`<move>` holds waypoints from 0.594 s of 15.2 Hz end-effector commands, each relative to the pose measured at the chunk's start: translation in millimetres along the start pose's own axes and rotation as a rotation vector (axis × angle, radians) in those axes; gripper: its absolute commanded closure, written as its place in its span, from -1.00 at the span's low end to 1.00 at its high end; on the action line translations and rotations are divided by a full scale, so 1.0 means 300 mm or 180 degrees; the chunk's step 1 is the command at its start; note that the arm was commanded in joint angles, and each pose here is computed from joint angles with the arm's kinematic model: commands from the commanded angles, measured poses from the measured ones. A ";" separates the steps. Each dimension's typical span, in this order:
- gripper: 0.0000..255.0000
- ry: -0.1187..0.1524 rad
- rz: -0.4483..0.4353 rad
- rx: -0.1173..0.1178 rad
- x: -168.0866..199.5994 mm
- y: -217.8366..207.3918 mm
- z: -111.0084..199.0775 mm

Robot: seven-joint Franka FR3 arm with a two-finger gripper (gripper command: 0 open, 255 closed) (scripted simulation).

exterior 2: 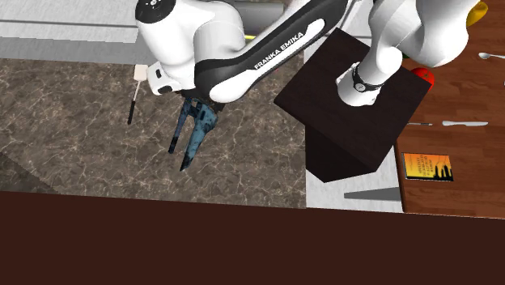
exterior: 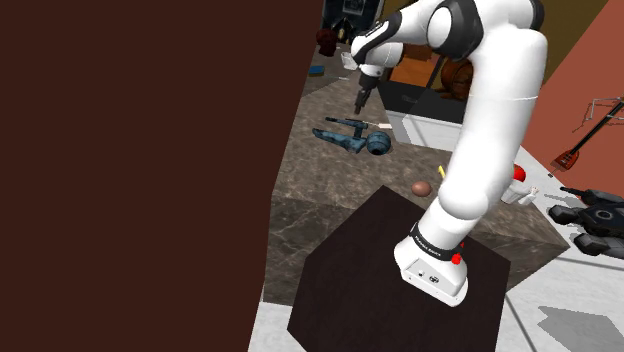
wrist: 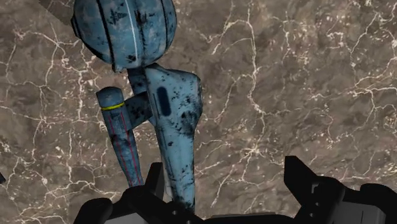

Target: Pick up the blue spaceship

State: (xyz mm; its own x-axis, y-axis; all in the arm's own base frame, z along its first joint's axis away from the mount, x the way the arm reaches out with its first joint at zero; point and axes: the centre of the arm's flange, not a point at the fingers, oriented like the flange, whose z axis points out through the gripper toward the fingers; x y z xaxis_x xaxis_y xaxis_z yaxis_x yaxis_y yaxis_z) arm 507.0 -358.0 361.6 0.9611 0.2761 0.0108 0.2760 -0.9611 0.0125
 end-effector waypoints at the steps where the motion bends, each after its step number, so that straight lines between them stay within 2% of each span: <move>1: -1.00 -0.0018 -0.0066 0.0020 0.026 0.073 0.066; 9: -1.00 -0.0100 -0.0295 0.0082 0.129 0.338 0.291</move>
State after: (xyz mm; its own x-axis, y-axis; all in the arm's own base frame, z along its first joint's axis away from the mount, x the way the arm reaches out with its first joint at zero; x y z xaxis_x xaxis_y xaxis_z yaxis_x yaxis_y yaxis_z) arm 564.5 -436.5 287.6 0.9351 0.3540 -0.0184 0.3538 -0.9353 -0.0096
